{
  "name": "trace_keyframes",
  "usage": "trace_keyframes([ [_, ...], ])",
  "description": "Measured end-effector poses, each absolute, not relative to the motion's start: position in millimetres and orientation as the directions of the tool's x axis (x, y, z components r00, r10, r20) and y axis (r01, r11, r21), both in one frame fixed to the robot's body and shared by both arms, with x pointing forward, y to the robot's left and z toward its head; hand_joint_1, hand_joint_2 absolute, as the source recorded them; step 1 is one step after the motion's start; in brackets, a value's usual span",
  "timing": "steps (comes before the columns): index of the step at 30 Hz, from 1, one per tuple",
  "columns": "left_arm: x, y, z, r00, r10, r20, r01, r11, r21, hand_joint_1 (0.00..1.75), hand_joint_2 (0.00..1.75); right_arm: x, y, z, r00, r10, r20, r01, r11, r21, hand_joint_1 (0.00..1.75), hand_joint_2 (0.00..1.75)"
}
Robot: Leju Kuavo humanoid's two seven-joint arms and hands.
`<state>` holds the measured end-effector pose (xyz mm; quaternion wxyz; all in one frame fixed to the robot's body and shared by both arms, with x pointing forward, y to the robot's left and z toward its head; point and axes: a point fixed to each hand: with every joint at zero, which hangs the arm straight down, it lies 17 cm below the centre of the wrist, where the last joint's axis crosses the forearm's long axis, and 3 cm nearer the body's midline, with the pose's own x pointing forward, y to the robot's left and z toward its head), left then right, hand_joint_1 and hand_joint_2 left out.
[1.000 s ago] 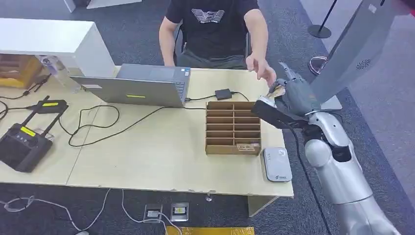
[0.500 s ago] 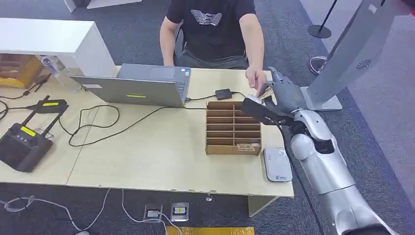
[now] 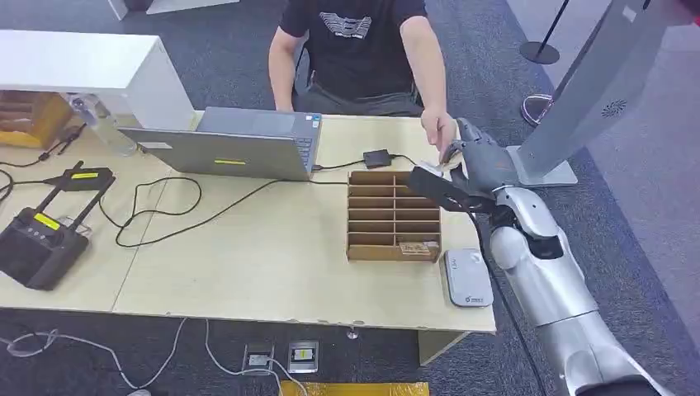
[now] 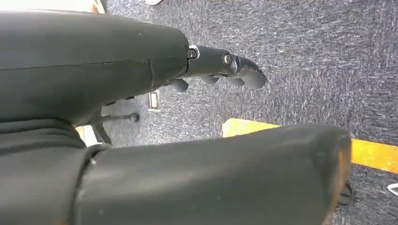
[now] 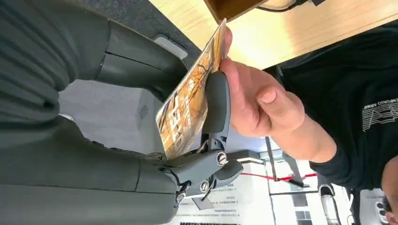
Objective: Pass the card to the sensor for recognition and then transmit it.
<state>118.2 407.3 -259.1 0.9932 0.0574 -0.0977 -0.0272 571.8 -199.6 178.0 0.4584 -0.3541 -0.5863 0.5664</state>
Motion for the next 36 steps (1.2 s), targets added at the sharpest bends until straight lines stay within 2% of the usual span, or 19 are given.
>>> trace_keyframes([
  [1, 117.4, 408.3, -259.1, 0.979, -0.074, 0.188, 0.051, 0.991, 0.122, 0.00, 0.00, 572.4, -201.7, 174.9, -0.323, 0.937, 0.134, -0.110, 0.103, -0.989, 1.75, 1.75],
  [2, 118.5, 407.9, -258.8, 0.977, -0.084, 0.196, 0.061, 0.991, 0.122, 0.00, 0.00, 573.3, -205.3, 172.0, -0.316, 0.944, 0.097, -0.102, 0.068, -0.992, 0.00, 1.75],
  [3, 118.9, 407.8, -258.8, 0.976, -0.086, 0.198, 0.063, 0.990, 0.122, 0.00, 0.00, 573.7, -207.0, 171.1, -0.313, 0.947, 0.075, -0.096, 0.047, -0.994, 0.00, 0.00],
  [13, 118.8, 409.3, -258.1, 0.975, -0.098, 0.202, 0.074, 0.990, 0.120, 0.00, 0.00, 570.1, -213.5, 157.9, -0.315, 0.949, -0.025, -0.097, -0.059, -0.994, 0.00, 0.00],
  [27, 117.4, 409.5, -258.3, 0.976, -0.089, 0.201, 0.066, 0.991, 0.118, 0.00, 0.00, 551.8, -216.6, 203.0, -0.375, 0.926, -0.045, -0.027, -0.059, -0.998, 0.00, 0.00],
  [30, 117.3, 409.5, -258.4, 0.976, -0.080, 0.202, 0.057, 0.992, 0.116, 0.00, 0.00, 544.5, -224.9, 202.1, -0.363, 0.931, -0.039, -0.061, -0.066, -0.996, 0.00, 0.00],
  [36, 112.3, 409.9, -259.3, 0.981, -0.057, 0.187, 0.036, 0.993, 0.113, 0.00, 0.00, 495.6, -256.7, 180.1, -0.253, 0.967, -0.009, -0.294, -0.086, -0.952, 0.00, 0.00],
])
